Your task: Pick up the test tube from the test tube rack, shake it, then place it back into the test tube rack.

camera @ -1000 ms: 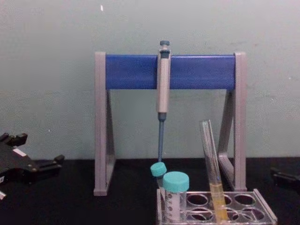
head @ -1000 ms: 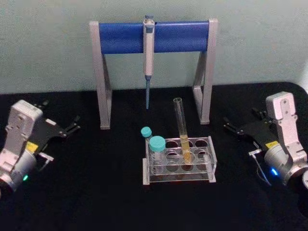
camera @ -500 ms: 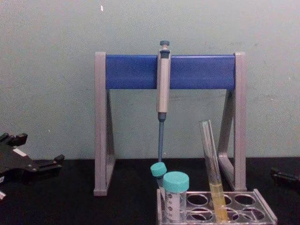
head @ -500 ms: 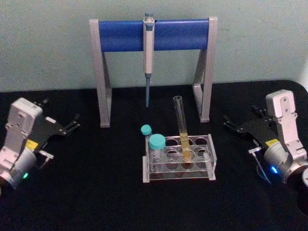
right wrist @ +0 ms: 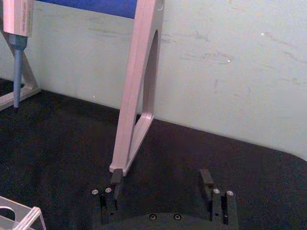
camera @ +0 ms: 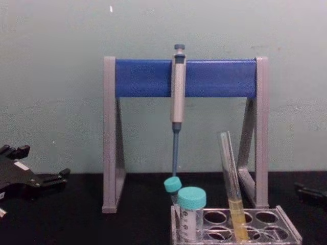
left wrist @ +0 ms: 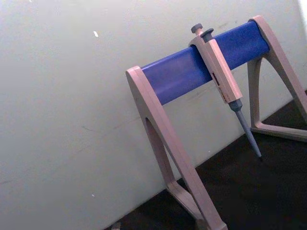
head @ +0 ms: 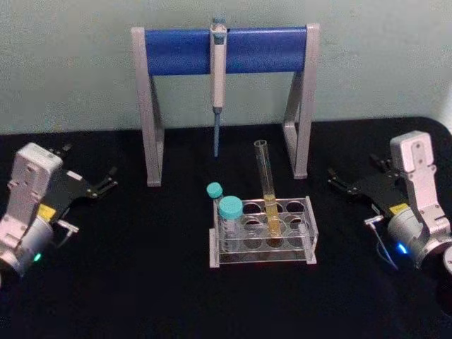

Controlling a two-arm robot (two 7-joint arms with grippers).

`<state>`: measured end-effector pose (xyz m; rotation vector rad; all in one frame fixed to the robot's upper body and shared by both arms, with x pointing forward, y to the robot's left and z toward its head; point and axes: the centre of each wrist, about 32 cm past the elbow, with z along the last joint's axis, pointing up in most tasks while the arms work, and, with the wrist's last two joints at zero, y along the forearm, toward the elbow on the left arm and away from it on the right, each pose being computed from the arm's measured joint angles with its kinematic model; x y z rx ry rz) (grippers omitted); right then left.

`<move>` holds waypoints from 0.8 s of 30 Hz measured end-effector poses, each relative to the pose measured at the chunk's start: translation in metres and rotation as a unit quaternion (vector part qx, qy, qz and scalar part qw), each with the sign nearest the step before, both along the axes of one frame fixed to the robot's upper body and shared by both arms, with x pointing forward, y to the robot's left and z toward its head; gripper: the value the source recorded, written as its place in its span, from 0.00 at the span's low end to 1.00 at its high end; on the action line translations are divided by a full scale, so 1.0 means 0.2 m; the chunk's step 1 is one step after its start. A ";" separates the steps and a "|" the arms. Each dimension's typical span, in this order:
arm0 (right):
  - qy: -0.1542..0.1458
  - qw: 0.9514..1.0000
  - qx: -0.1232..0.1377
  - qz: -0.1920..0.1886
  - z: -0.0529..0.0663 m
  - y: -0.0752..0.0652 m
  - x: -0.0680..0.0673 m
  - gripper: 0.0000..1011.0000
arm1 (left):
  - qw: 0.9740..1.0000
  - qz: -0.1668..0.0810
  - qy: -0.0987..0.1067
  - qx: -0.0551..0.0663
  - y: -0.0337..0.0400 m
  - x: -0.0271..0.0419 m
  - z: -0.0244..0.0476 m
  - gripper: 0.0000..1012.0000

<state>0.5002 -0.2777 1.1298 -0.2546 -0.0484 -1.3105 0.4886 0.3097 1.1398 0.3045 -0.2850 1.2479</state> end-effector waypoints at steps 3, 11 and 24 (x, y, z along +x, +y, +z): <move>0.000 1.000 0.000 0.000 0.00 0.00 0.00 0.99 | 1.000 0.000 0.000 0.000 0.000 0.000 0.000 0.99; 0.000 1.000 0.000 0.000 0.00 0.00 0.00 0.99 | 1.000 0.000 0.000 0.000 0.000 0.000 0.000 0.99; 0.000 1.000 0.000 0.000 0.00 0.00 0.00 0.99 | 1.000 0.000 0.000 0.000 0.000 0.000 0.000 0.99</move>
